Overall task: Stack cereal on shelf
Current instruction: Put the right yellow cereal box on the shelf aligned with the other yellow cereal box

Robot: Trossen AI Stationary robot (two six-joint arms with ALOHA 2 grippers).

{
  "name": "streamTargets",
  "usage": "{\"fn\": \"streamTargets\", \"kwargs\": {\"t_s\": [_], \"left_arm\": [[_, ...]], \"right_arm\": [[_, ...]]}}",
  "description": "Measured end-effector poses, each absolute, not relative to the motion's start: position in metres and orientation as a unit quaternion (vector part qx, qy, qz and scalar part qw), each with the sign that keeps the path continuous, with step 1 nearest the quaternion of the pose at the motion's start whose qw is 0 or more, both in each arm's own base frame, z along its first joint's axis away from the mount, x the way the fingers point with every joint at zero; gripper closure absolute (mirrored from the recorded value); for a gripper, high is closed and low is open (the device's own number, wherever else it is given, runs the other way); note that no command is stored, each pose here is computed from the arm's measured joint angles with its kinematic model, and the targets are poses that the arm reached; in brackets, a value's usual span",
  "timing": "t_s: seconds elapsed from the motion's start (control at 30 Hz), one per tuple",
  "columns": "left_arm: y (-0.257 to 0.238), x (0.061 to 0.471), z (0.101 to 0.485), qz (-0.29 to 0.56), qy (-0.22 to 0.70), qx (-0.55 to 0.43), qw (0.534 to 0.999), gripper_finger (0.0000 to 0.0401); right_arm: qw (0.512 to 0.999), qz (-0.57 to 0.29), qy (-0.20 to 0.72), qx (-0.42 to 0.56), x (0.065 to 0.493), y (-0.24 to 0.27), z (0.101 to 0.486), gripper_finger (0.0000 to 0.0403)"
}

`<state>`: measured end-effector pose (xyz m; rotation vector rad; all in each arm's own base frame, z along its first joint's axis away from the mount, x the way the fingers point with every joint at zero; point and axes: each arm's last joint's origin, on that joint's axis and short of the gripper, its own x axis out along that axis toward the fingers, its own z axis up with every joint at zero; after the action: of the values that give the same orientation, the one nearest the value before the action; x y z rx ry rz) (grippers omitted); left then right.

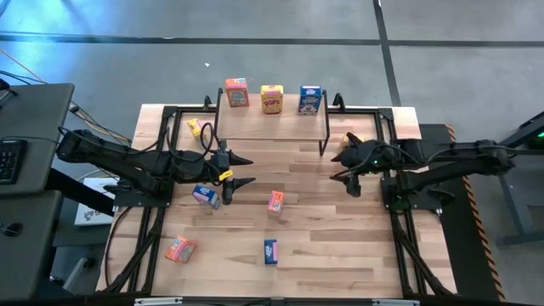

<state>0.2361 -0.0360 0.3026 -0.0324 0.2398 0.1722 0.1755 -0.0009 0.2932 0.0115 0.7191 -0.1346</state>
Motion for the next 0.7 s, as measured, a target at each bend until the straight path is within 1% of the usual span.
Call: {"fn": "streamTargets", "kwargs": {"t_s": [0.13, 0.23, 0.53, 0.7], "left_arm": [[-0.036, 0.236, 0.303, 0.086, 0.119, -0.016, 0.989, 0.0162], [-0.036, 0.236, 0.303, 0.086, 0.119, -0.016, 0.989, 0.0162], [-0.036, 0.236, 0.303, 0.086, 0.119, -0.016, 0.989, 0.0162], [-0.036, 0.236, 0.303, 0.086, 0.119, -0.016, 0.989, 0.0162]], "right_arm": [[0.912, -0.116, 0.393, 0.001, 0.168, -0.008, 0.287, 0.0132], [0.901, -0.134, 0.412, 0.0, 0.165, -0.015, 0.284, 0.0132], [0.867, -0.192, 0.46, -0.002, 0.154, -0.037, 0.279, 0.0132], [0.856, -0.222, 0.467, -0.003, 0.149, -0.052, 0.279, 0.0132]]}}
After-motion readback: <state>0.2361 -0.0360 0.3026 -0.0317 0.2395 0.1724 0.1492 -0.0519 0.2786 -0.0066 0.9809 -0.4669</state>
